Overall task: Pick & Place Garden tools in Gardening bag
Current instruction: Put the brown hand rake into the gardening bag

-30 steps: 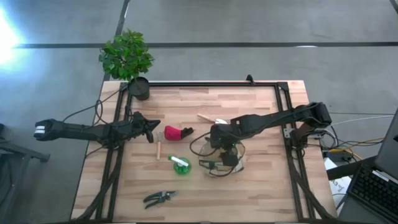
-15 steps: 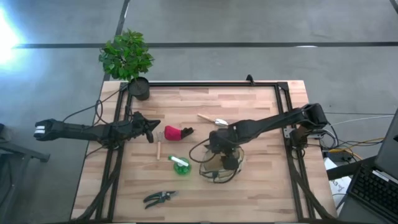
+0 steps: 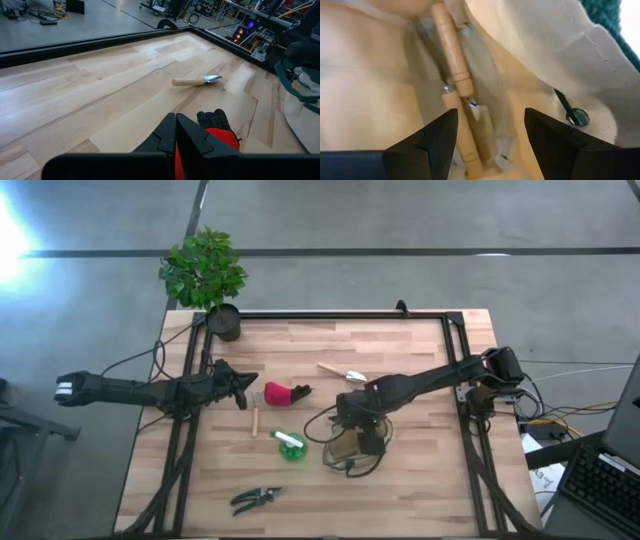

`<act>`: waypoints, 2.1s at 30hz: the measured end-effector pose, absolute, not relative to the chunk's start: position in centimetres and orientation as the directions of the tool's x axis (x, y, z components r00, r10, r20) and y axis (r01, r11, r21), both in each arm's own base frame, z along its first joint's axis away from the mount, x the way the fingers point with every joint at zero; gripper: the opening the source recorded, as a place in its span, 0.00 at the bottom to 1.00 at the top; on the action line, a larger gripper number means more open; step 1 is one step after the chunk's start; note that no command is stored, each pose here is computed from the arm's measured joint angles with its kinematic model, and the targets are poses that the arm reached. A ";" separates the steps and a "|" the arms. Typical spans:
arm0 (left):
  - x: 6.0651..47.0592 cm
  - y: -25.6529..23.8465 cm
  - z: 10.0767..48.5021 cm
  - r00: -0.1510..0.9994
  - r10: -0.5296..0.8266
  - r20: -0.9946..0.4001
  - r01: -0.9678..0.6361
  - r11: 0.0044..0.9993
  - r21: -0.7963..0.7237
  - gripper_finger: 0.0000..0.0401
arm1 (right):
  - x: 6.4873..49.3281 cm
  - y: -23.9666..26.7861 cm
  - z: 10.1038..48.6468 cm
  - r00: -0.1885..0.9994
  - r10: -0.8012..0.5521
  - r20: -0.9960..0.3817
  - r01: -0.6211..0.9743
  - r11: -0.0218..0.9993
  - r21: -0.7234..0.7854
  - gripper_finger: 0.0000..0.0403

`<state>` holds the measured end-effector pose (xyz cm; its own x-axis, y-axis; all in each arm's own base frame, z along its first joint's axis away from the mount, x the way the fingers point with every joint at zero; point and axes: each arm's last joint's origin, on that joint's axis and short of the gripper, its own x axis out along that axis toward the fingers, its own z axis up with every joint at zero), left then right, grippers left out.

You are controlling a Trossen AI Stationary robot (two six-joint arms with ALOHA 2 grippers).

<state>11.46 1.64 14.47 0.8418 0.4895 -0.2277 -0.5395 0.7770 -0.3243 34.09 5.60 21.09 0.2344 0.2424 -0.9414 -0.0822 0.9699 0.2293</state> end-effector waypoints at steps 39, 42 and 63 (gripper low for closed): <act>11.4 1.6 14.4 0.840 0.490 -0.234 -0.542 0.780 -0.314 0.04 | 33.3 7.6 23.1 0.322 0.210 -0.923 -0.185 0.970 0.156 0.37; 11.4 1.6 14.4 0.840 0.490 -0.234 -0.542 0.780 -0.314 0.04 | 33.1 7.6 23.6 0.343 0.215 -0.914 -0.188 0.969 0.158 0.37; 11.4 1.6 14.4 0.839 0.490 -0.236 -0.544 0.762 -0.352 0.04 | 25.1 5.4 35.5 0.700 0.091 -0.708 -0.067 0.996 0.061 0.30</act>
